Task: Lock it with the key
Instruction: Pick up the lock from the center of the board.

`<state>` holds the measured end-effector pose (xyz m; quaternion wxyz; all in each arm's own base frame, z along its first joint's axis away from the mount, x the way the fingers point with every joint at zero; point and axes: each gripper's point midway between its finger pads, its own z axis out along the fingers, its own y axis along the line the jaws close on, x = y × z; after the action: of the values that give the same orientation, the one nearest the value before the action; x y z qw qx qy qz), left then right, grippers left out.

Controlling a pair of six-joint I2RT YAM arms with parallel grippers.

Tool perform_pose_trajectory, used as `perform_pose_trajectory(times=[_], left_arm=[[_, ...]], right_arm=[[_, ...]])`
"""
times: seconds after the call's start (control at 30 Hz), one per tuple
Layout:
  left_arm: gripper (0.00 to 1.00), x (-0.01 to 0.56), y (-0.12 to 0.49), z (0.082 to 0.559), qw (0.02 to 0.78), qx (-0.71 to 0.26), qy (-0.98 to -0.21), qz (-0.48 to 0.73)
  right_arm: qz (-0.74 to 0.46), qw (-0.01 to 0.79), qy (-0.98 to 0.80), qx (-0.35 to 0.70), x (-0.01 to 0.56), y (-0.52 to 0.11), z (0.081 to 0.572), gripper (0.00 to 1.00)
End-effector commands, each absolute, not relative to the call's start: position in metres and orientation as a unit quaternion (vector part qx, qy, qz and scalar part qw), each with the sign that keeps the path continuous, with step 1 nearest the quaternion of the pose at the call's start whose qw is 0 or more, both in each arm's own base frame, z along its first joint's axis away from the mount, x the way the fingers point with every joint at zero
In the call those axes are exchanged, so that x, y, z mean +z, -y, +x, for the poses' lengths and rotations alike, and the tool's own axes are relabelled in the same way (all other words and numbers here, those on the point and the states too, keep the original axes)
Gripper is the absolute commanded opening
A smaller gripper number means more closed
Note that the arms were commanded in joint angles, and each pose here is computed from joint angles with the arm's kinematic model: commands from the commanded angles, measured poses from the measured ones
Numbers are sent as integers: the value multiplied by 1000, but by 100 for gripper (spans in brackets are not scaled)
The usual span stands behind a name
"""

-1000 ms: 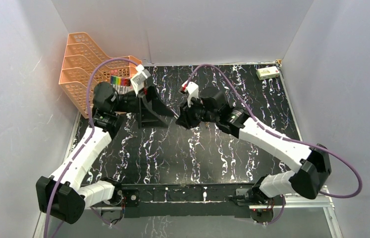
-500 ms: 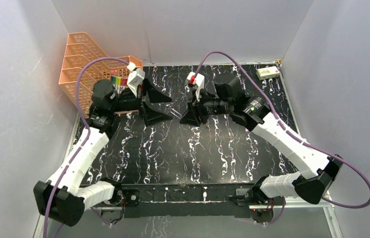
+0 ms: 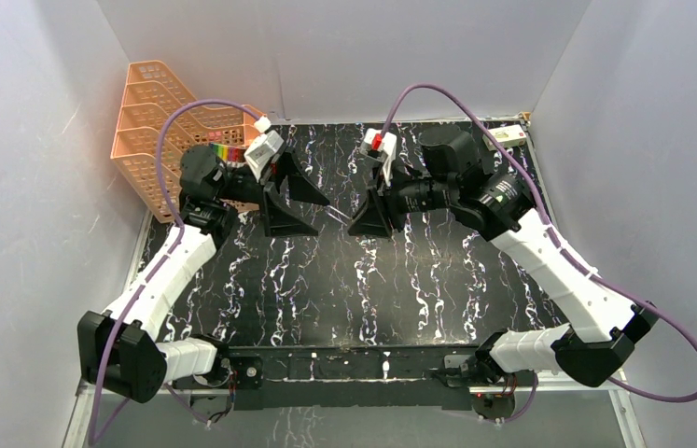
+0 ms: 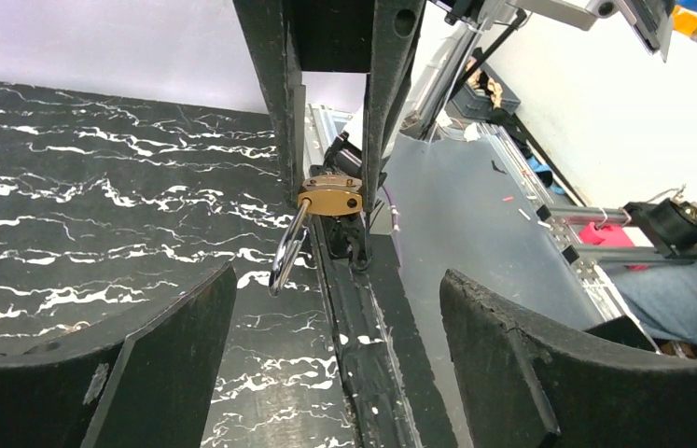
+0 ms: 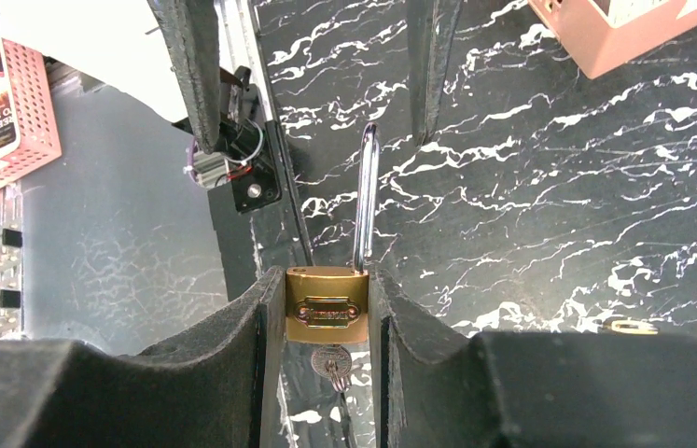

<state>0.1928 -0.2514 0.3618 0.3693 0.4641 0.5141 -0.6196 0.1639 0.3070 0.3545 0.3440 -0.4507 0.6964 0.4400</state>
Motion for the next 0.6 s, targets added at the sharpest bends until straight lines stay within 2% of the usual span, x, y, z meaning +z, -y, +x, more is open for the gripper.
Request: perform_pose_trajectory(times=[0.0,0.3,0.5,0.57], left_arm=[[78,379,249,187,384,-607,-484,500],[72,387,252,196,408,-599,-479,495],[60,381,255,202,390,-610,-491,484],[59,381,256,201,382,-614,-493,484]], right_arm=[[-473,370,-662,449,380,-305,158,38],[-469,370,-662,452,382,-306,158,37],[-467,377,-655,459,389,-307,158,37],[-462,378,-656,462,390,-307,157,37]])
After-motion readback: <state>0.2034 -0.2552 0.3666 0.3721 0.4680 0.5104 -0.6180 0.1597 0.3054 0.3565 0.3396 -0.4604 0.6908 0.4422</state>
